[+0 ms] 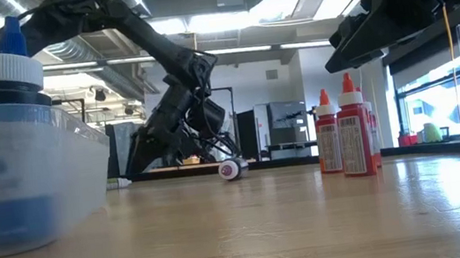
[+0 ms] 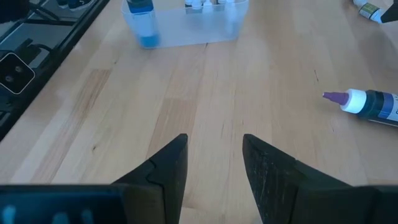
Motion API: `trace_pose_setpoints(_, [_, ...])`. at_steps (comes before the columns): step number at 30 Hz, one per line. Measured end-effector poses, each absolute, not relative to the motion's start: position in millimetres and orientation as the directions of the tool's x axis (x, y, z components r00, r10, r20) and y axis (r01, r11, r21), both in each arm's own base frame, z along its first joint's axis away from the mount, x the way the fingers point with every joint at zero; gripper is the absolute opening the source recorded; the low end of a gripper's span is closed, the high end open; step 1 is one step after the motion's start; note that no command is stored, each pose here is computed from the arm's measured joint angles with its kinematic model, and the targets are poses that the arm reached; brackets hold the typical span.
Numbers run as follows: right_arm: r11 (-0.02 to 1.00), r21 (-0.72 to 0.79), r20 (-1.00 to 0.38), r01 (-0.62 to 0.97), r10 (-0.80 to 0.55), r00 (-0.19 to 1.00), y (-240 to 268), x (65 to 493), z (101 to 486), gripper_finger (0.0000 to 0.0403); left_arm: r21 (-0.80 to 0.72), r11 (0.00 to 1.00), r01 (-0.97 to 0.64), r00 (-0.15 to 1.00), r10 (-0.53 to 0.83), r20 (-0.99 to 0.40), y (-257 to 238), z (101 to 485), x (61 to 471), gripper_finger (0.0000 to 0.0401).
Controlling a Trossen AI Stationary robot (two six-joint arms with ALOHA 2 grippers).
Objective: Pick & Place food coloring
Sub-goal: Put the small green food coloring bottle into the bin
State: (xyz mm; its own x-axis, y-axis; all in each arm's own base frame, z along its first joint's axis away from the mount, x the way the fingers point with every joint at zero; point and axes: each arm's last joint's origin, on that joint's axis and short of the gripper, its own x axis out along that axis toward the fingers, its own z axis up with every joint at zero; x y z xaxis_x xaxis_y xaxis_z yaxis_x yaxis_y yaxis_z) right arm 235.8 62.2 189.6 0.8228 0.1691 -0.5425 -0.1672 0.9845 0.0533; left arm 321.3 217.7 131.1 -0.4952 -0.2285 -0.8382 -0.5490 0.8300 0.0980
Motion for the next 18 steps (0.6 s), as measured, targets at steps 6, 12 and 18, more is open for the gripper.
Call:
trace_pose_setpoints(6, [0.985, 0.053, -0.544, -0.167, 0.169, 0.822, 62, 236, 189, 0.0157, 0.105, 0.823, -0.558, -0.509, -0.239, -0.827, 216, 128, 318, 0.0112])
trace_pose_setpoints(12, [0.985, 0.053, -0.544, -0.167, 0.169, 0.822, 62, 236, 189, 0.0157, 0.108, 0.823, -0.557, -0.538, -0.258, -0.803, 212, 121, 312, 0.0111])
trace_pose_setpoints(18, [0.985, 0.053, -0.545, -0.167, 0.169, 0.821, 62, 236, 189, 0.0157, 0.116, 0.82, -0.56, -0.562, -0.273, -0.78, 207, 112, 307, 0.0111])
